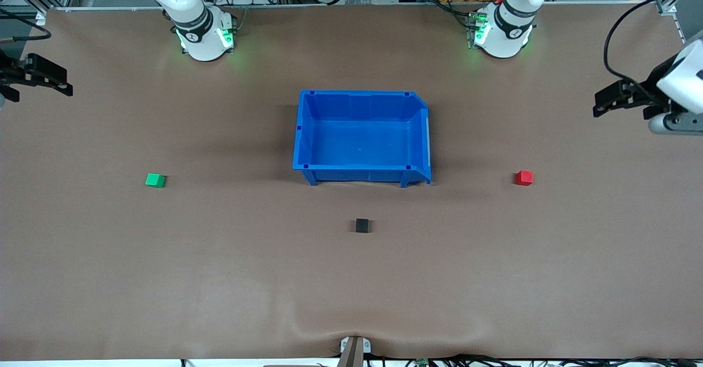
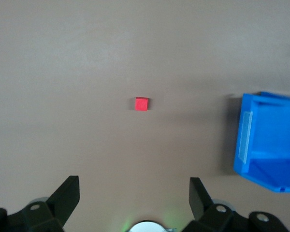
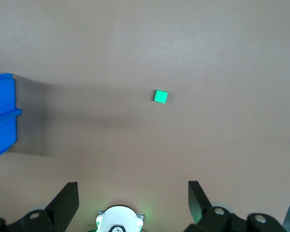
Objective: Attach green and red cubes to black cube
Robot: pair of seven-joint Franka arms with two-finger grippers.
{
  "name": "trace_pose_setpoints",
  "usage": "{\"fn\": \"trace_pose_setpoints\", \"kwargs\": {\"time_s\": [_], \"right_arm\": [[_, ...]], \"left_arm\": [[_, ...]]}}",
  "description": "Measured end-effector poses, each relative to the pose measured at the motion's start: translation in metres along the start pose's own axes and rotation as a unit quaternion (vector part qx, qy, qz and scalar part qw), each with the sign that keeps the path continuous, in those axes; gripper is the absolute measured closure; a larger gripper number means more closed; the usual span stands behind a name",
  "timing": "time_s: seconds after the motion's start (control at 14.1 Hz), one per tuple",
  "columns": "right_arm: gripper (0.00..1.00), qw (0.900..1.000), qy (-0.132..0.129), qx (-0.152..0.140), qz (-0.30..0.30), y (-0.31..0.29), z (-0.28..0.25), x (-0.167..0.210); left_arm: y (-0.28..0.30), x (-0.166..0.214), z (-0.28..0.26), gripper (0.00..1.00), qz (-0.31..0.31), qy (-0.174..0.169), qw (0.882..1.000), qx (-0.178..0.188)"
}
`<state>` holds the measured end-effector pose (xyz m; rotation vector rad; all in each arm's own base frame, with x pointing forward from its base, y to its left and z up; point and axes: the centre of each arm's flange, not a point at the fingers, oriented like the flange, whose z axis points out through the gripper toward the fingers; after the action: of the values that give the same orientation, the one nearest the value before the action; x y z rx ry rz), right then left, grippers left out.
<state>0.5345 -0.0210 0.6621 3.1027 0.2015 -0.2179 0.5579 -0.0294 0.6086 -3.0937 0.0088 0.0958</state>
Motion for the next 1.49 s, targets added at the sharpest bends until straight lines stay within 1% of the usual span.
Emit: {"fn": "trace_pose_setpoints", "kwargs": {"time_s": [0.14,0.28,0.35,0.64,0.99,1.21,1.35,1.49], "right_arm": [[0.0,1.0,0.001,0.0,0.001,0.001,0.0,0.0],[0.0,1.0,0.012,-0.002,0.002,0.002,-0.002,0.002],[0.0,1.0,0.013,-0.002,0.002,0.002,-0.002,0.003],[0.0,1.0,0.007,-0.001,0.001,0.001,0.006,0.01],[0.0,1.0,0.006,0.001,0.001,0.002,0.014,0.017],[0.0,1.0,0.001,0.003,0.001,0.004,0.026,0.029],[0.0,1.0,-0.002,0.004,0.001,0.006,0.036,0.039],[0.0,1.0,-0.003,0.005,0.001,0.007,0.048,0.05]], "left_arm": [[0.005,0.006,0.014,0.0,-0.042,-0.013,0.999,0.001],[0.008,0.012,0.034,0.0,-0.051,-0.031,0.998,0.002],[0.009,0.016,0.047,0.0,-0.052,-0.036,0.998,0.003],[0.023,0.028,0.123,0.0,-0.04,-0.027,0.999,0.0],[0.029,0.023,0.207,0.0,-0.035,-0.002,0.999,-0.005],[0.03,0.019,0.245,0.0,-0.024,-0.009,1.0,0.005],[0.03,0.022,0.268,0.0,-0.016,-0.017,1.0,0.015],[0.031,0.026,0.288,0.0,-0.011,-0.02,1.0,0.017]]}}
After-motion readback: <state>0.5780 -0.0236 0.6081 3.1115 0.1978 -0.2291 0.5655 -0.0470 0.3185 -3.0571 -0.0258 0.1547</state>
